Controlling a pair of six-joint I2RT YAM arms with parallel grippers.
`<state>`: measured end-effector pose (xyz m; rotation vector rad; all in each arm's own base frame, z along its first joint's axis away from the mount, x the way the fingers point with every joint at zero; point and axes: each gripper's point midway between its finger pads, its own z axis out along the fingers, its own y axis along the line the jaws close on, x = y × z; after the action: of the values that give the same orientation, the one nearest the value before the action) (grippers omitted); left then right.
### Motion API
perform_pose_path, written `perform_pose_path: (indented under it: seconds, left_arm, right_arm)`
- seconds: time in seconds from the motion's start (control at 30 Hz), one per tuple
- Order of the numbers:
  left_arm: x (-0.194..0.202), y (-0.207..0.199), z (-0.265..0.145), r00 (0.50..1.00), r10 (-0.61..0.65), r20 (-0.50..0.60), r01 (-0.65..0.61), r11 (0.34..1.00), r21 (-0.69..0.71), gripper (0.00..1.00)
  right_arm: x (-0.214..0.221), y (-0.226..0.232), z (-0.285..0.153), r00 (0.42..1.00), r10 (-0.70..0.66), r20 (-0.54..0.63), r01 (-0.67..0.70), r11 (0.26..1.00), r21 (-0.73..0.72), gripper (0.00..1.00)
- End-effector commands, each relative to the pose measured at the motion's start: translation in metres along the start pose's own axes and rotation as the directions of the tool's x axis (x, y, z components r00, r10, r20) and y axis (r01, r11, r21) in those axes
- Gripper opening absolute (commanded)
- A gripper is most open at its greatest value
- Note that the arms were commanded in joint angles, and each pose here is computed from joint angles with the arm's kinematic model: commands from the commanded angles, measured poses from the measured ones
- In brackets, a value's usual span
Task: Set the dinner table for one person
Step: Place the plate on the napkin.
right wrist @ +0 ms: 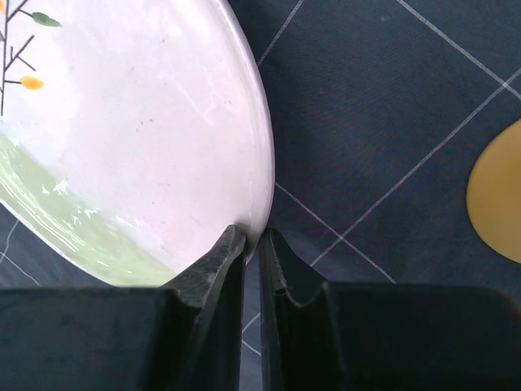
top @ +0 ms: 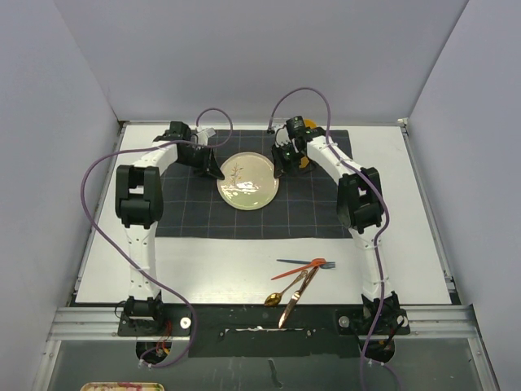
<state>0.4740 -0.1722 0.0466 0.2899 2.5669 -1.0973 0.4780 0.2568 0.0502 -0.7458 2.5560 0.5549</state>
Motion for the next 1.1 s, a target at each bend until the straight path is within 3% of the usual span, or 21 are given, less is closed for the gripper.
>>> perform_pose_path:
  seconds: [0.0,0.37,1.07]
  left_arm:
    - [-0.011,0.015,0.01,0.999,0.038,0.008,-0.038,0.999,-0.039,0.0]
    - [-0.012,0.016,0.012,0.999,0.047,0.006,-0.047,0.997,-0.053,0.0]
    - [-0.015,0.015,0.012,0.998,0.066,0.006,-0.066,0.997,-0.051,0.0]
  right_arm:
    - [-0.015,-0.004,0.001,0.999,-0.034,0.039,0.034,0.999,0.002,0.0]
    - [-0.01,-0.007,0.008,0.999,-0.034,0.025,0.033,0.999,0.007,0.02]
    - [-0.031,-0.007,-0.013,0.994,-0.086,0.074,0.082,0.995,0.048,0.21]
